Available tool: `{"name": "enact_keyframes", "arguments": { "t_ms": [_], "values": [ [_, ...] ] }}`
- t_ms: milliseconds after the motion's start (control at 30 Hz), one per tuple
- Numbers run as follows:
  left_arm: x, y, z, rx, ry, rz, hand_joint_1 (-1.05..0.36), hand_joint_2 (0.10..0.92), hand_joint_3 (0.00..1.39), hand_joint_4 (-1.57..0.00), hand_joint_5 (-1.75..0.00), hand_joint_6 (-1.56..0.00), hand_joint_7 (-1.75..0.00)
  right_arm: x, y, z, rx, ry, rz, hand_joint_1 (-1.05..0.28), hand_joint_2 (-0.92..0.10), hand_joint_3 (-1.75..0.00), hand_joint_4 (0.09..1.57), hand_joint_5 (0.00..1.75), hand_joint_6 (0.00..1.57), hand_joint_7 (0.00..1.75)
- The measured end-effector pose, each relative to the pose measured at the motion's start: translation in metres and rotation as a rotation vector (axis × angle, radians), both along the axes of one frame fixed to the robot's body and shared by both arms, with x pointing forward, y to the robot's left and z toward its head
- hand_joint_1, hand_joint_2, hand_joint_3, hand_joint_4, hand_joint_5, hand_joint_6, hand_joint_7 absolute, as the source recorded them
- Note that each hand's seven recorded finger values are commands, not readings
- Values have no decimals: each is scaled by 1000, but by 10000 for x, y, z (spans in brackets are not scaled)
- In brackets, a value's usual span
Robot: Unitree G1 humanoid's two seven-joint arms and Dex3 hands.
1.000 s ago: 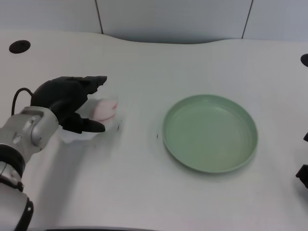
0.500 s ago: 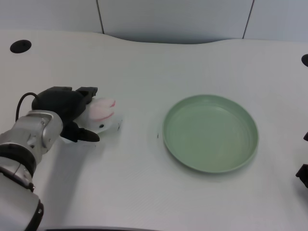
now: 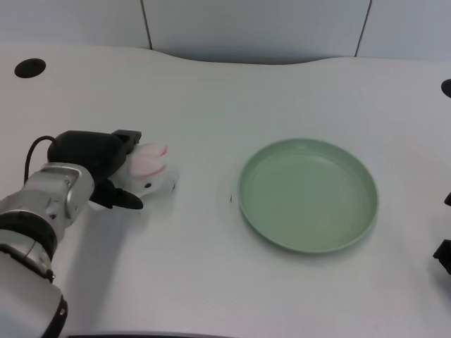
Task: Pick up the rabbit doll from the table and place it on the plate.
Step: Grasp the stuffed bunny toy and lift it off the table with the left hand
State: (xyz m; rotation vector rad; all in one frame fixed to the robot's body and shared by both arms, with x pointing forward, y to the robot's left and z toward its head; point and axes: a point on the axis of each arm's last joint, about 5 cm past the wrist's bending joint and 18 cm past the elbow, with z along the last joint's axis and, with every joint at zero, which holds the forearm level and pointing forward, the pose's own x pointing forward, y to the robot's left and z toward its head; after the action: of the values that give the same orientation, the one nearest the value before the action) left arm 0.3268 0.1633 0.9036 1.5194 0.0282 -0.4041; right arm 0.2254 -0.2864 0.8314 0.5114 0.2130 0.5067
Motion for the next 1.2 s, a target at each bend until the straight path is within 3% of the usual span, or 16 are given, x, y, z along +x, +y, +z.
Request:
{"name": "enact_keyframes", "arguments": {
  "t_ms": [133,167,200,233,300,333,433,467,567,733,1033,1067,1200],
  "values": [
    [0,-11,-3,-9,-25,0,-815,920,47,-609,-182,-491,-34,0,1,0,-2,1,-1,-450,-921,-238,1228,1746,910,1746],
    [-3,-28,-10,-14,-42,1,-739,906,22,-579,-819,-719,-206,-1,0,-1,-2,0,-1,-458,-921,-222,1230,1746,883,1746],
    [-6,-59,-21,-19,-66,5,-715,902,12,-522,-1119,-790,-283,-2,2,-2,0,-1,1,-461,-921,-217,1231,1746,872,1746],
    [-10,-97,-35,-25,-85,5,-693,902,5,-488,-1337,-787,-444,-2,5,-4,3,-4,6,-463,-921,-213,1232,1746,864,1746],
    [-20,-179,-58,-36,-108,-5,-687,912,5,-484,-1479,-694,-745,0,22,-12,10,-9,15,-481,-921,-211,1238,1746,893,1746],
    [-24,-215,-67,-37,-112,-14,-686,917,7,-493,-1522,-652,-869,1,26,-12,8,-11,15,-485,-921,-213,1239,1746,910,1746],
    [-31,-269,-81,-24,-119,-26,-686,920,19,-517,-1570,-635,-959,2,24,-8,-5,-14,7,-478,-921,-224,1235,1746,929,1746],
    [-30,-273,-81,-19,-121,-25,-681,921,26,-554,-1670,-612,-1159,-2,23,-9,-7,-12,3,-478,-921,-225,1234,1746,929,1746],
    [-27,-288,-79,-12,-128,-26,-666,921,43,-629,-1737,-614,-1343,-10,21,-15,-9,-7,-2,-485,-921,-207,1242,1746,918,1746],
    [-32,-308,-85,-19,-151,-33,-657,921,57,-672,-1746,-629,-1392,-11,21,-17,-1,-15,13,-491,-921,-196,1254,1746,912,1746],
    [-33,-307,-87,-18,-153,-33,-656,921,60,-674,-1746,-623,-1404,-12,21,-18,0,-14,14,-491,-921,-195,1262,1746,911,1746],
    [-31,-308,-82,-27,-153,-35,-638,921,123,-678,-1708,-626,-1386,-12,21,-18,-1,-15,14,-473,-921,-222,1268,1746,941,1746],
    [44,-285,54,-60,-197,-54,-611,921,187,-726,-1710,-698,-1414,-5,24,-11,-20,-14,15,-475,-921,-237,1265,1746,981,1746]
  ]
}}
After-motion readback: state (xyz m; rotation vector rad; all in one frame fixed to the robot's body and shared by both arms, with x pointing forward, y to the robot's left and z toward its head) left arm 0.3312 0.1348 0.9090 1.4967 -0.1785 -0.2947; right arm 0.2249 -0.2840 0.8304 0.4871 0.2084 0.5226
